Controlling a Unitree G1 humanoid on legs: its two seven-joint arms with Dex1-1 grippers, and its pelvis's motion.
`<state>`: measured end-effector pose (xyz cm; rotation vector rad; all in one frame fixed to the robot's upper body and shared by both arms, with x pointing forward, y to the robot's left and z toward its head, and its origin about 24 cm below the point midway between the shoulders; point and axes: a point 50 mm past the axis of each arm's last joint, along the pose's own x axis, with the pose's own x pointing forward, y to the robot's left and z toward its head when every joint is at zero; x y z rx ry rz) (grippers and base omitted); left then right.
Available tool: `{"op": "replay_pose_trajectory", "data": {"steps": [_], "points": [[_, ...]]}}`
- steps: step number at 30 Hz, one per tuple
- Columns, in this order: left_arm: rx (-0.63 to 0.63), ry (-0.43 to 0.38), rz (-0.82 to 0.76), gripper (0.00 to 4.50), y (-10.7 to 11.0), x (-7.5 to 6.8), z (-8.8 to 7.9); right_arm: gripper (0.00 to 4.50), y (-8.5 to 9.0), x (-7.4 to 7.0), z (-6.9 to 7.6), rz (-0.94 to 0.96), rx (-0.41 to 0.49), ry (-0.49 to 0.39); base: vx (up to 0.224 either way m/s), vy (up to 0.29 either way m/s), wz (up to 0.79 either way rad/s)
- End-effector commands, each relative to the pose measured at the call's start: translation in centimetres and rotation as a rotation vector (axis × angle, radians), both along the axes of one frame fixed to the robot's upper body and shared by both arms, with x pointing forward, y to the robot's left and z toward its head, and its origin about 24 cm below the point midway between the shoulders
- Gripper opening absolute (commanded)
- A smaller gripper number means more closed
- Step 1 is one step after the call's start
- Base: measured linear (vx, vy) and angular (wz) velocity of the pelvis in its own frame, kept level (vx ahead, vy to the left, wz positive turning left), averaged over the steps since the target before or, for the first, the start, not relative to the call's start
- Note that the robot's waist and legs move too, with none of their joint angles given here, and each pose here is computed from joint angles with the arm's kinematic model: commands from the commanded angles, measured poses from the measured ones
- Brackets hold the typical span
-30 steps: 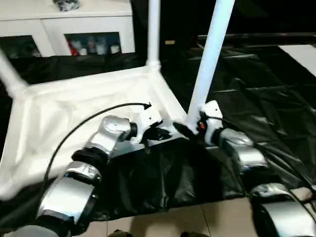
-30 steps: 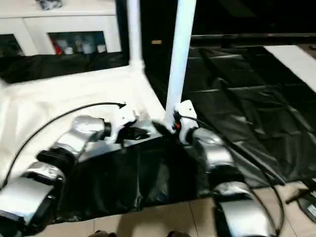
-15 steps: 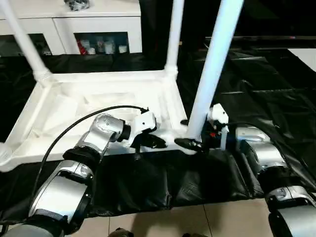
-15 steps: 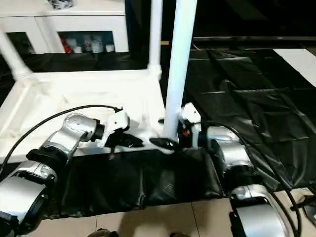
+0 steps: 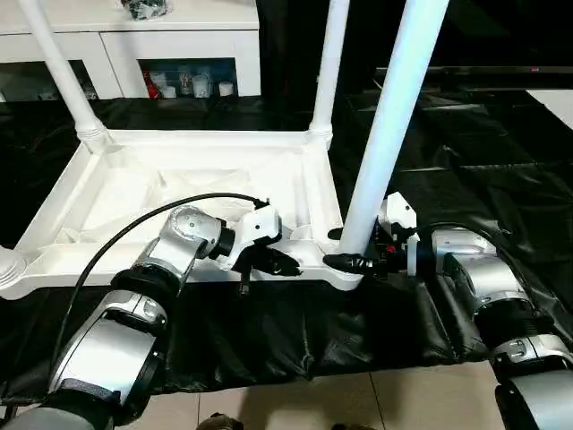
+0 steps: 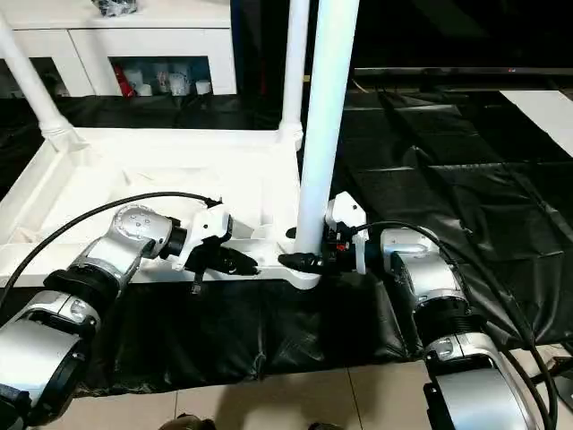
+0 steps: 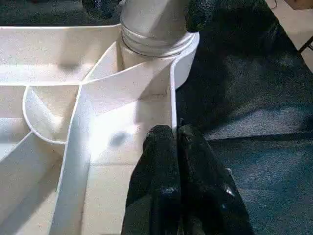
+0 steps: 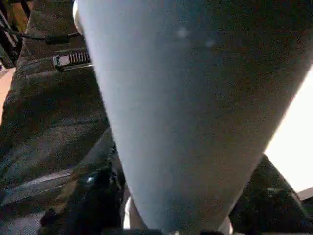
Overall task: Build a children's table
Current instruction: Rotate leg to tighten
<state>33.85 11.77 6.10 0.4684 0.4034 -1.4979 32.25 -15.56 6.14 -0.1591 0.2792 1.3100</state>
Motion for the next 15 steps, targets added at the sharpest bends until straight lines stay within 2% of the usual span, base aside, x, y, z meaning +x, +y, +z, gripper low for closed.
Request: {"op": "replay_pose_trajectory", "data": {"steps": [1,5,13,15], "points": [[-0.015,-0.05,-0.016,0.0,-0.6,0.5,1.1,2.37,0.6,-0.7,-1.2,0.075,-0.042,0.061,0.0,0.0,0.0],[-0.014,-0.048,-0.017,0.0,-0.5,0.5,1.1,2.09,0.6,-0.8,-1.4,0.076,-0.045,0.068,0.0,0.0,0.0],[-0.015,-0.033,-0.018,0.0,-0.4,0.4,1.0,1.96,0.9,-1.1,-2.1,0.055,-0.028,0.097,0.0,0.0,0.0],[-0.02,-0.025,0.033,0.0,-0.6,0.6,0.8,1.96,1.4,-1.0,-2.6,-0.019,-0.011,0.084,0.0,0.0,0.0]]}}
